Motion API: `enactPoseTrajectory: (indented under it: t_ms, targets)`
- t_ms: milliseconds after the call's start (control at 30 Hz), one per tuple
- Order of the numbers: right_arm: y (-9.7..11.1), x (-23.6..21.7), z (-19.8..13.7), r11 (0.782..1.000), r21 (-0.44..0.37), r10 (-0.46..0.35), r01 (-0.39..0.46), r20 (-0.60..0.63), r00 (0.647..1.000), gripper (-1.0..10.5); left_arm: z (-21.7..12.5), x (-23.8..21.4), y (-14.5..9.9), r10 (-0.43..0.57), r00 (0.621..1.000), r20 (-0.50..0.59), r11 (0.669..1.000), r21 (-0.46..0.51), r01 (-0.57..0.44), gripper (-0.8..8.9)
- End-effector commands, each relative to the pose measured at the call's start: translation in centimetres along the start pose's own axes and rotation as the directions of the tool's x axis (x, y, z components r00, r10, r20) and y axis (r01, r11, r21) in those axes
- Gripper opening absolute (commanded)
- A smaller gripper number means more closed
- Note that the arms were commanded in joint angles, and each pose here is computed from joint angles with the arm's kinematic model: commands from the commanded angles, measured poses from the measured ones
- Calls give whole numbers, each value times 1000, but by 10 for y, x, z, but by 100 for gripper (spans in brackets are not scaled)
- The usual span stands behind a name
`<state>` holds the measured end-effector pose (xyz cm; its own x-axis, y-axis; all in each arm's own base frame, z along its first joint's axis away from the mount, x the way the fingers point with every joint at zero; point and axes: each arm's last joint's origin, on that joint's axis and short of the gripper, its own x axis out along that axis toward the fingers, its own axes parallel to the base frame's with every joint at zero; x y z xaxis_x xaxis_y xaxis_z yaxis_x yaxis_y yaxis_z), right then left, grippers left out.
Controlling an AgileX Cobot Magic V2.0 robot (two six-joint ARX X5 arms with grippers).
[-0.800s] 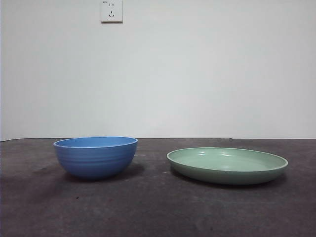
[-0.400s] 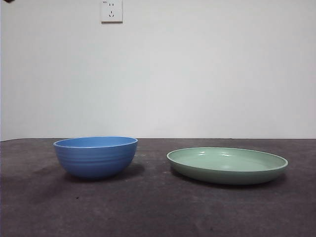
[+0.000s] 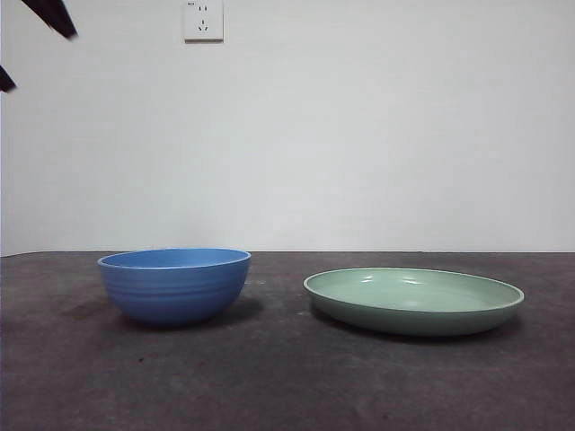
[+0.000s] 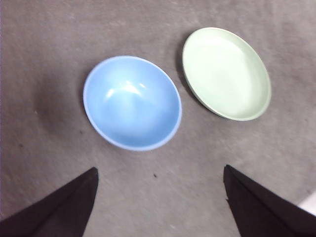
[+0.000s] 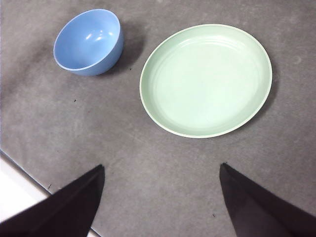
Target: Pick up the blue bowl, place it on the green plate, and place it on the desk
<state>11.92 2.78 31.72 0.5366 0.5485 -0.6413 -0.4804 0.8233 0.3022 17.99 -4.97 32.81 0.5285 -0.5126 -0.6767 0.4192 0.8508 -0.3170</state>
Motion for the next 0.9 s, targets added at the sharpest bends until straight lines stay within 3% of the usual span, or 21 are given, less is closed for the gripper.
enactPoseTrajectory:
  t_ms: [33, 367, 900]
  targets:
    - [2, -3, 5, 1000, -16, 3, -3, 20, 1000, 372, 17, 12, 1, 48, 999, -10, 999, 14, -48, 406]
    - [2, -3, 5, 1000, -16, 3, -3, 20, 1000, 372, 49, 90, 17, 170, 975, -146, 985, 33, -167, 405]
    - [2, -3, 6, 1000, -20, 2, -2, 28, 1000, 372, 34, 189, 51, 234, 922, -307, 971, 34, -235, 399]
